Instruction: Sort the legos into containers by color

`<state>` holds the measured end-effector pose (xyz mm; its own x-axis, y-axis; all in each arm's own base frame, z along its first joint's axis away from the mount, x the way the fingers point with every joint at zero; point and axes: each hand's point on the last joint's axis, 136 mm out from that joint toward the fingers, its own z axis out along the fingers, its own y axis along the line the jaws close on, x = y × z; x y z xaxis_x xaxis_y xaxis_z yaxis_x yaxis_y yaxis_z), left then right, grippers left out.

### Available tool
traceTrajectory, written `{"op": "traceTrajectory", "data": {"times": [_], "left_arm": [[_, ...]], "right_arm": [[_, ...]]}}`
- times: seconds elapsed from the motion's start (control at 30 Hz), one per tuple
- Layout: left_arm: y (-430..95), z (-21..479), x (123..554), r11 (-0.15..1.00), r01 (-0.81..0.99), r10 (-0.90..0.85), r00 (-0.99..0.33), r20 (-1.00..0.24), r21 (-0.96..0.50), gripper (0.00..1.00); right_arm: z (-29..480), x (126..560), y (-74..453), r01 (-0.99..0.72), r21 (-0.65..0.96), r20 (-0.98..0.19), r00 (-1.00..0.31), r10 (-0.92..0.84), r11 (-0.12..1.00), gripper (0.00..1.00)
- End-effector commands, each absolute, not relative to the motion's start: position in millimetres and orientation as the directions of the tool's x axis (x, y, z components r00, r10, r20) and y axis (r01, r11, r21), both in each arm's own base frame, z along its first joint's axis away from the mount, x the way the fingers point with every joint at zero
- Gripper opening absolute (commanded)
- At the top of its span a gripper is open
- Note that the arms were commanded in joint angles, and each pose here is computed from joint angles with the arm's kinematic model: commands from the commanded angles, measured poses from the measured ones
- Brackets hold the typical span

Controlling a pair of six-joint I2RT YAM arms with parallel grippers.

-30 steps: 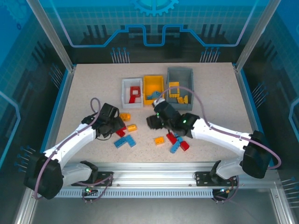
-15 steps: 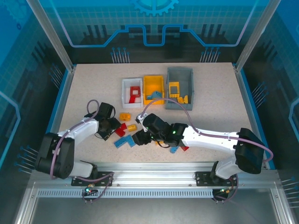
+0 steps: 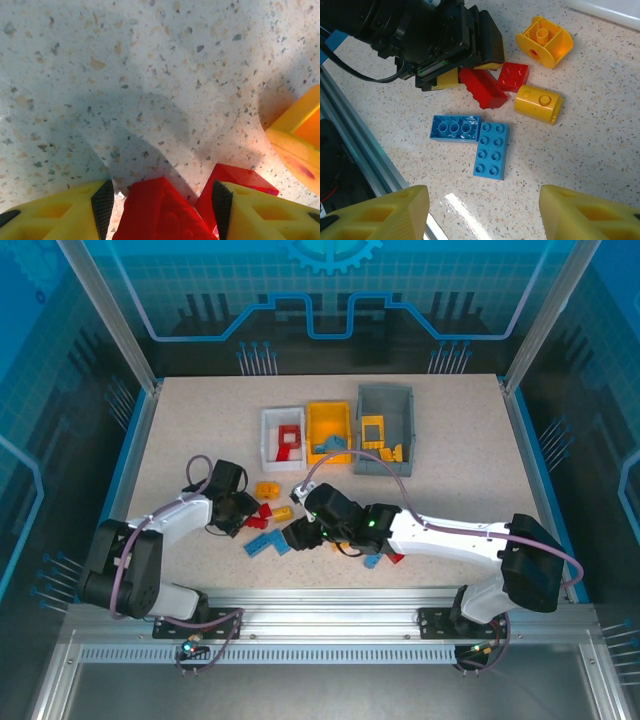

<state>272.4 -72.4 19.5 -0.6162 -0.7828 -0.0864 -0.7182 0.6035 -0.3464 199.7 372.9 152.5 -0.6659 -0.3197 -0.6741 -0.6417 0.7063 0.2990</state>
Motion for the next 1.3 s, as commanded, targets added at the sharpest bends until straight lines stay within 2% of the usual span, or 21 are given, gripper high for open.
{"op": "traceTrajectory", "data": {"times": [0.0, 0.23, 0.6, 0.77, 0.9, 1.03, 1.27], "left_arm": [[-85.0, 16.0, 259.4, 0.580, -0.732, -0.790, -0.612, -0.029, -0.358, 0.57], [-89.8, 8.6, 252.2, 0.530, -0.756, -0.819, -0.573, -0.004, -0.384, 0.51], [-80.0, 36.8, 265.5, 0.544, -0.705, -0.821, -0.559, -0.114, -0.456, 0.22], [-77.8, 71.6, 276.0, 0.603, -0.640, -0.782, -0.591, -0.197, -0.476, 0.20], [-87.9, 117.6, 301.1, 0.702, -0.504, -0.691, -0.655, -0.306, -0.503, 0.19], [-102.8, 152.4, 335.4, 0.824, -0.366, -0.541, -0.735, -0.408, -0.434, 0.20], [-117.3, 166.3, 414.6, 0.944, -0.212, -0.314, -0.807, -0.500, -0.251, 0.19]], "right_arm": [[159.6, 203.0, 380.5, -0.632, 0.309, -0.687, -0.665, -0.293, 0.711, 0.60], [158.4, 204.3, 378.5, -0.621, 0.306, -0.681, -0.672, -0.290, 0.722, 0.60], [170.6, 206.9, 368.5, -0.602, 0.316, -0.706, -0.666, -0.242, 0.734, 0.58], [194.2, 218.3, 346.7, -0.568, 0.298, -0.750, -0.637, -0.180, 0.767, 0.58], [225.6, 240.2, 308.3, -0.487, 0.343, -0.797, -0.603, -0.026, 0.803, 0.58], [244.3, 263.7, 280.9, -0.422, 0.390, -0.814, -0.573, 0.092, 0.818, 0.58], [256.8, 303.7, 279.5, -0.364, 0.353, -0.831, -0.546, 0.110, 0.862, 0.59]]}}
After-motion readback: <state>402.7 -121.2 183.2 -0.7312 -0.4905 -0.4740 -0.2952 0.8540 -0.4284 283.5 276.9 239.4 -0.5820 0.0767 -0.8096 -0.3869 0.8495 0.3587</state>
